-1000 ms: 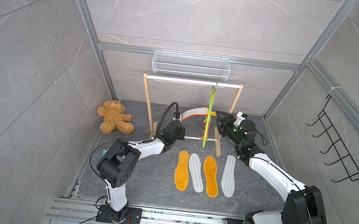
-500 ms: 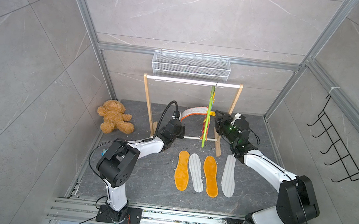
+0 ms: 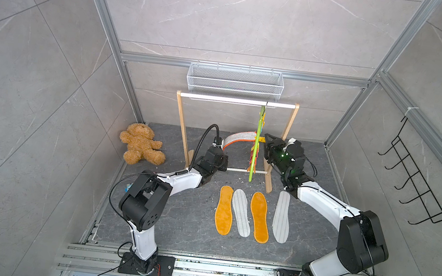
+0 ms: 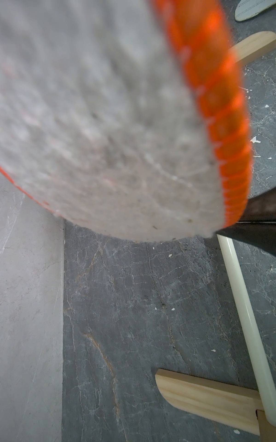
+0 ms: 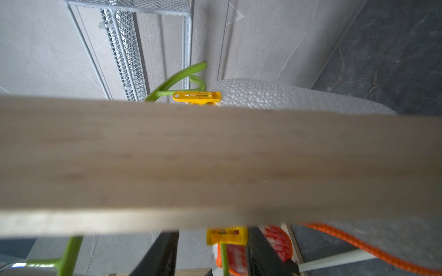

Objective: Take the shoe insoles off the hanger
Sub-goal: Open the clamp at the hanger, then place the insole at the center of the board.

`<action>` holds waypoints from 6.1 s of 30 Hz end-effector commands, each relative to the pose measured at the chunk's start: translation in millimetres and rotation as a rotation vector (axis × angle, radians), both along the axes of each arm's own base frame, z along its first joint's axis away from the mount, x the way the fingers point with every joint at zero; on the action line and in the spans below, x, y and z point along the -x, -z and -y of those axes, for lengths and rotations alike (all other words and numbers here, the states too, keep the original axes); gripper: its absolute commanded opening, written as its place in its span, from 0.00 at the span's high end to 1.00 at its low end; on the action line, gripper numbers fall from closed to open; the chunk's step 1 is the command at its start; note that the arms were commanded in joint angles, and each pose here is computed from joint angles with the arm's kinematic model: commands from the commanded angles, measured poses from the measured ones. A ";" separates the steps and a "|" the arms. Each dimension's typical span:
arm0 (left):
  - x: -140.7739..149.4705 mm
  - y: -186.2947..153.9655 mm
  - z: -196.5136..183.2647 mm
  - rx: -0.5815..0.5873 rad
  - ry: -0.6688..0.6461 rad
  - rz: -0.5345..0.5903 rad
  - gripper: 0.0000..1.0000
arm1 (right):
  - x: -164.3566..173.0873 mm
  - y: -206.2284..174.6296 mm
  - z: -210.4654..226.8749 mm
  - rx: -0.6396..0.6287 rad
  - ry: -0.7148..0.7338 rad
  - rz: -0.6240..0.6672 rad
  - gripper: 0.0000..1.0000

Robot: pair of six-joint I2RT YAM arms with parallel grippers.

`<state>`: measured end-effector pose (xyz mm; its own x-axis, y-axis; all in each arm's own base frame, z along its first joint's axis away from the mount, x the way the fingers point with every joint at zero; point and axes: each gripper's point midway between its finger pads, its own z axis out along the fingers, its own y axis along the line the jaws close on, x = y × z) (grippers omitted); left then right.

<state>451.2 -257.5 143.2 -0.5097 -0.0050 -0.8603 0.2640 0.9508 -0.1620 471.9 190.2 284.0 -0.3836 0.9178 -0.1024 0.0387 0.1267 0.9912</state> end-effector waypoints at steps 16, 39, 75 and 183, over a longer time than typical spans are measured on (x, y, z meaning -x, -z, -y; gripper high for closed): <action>-6.5 -36.5 2.3 0.045 0.005 0.073 1.00 | -9.3 -6.5 -4.5 -0.001 0.009 0.018 0.72; 6.9 -21.0 -31.3 0.048 -0.114 0.049 1.00 | -10.5 -0.5 -10.9 -0.001 -0.023 0.005 0.81; 35.2 -44.3 -52.5 0.035 -0.105 0.089 1.00 | 81.2 -34.8 34.8 0.315 -0.020 0.036 0.12; 162.1 -194.0 -59.4 0.476 0.328 0.135 0.17 | 154.1 -94.6 -117.2 0.645 -0.971 0.354 1.00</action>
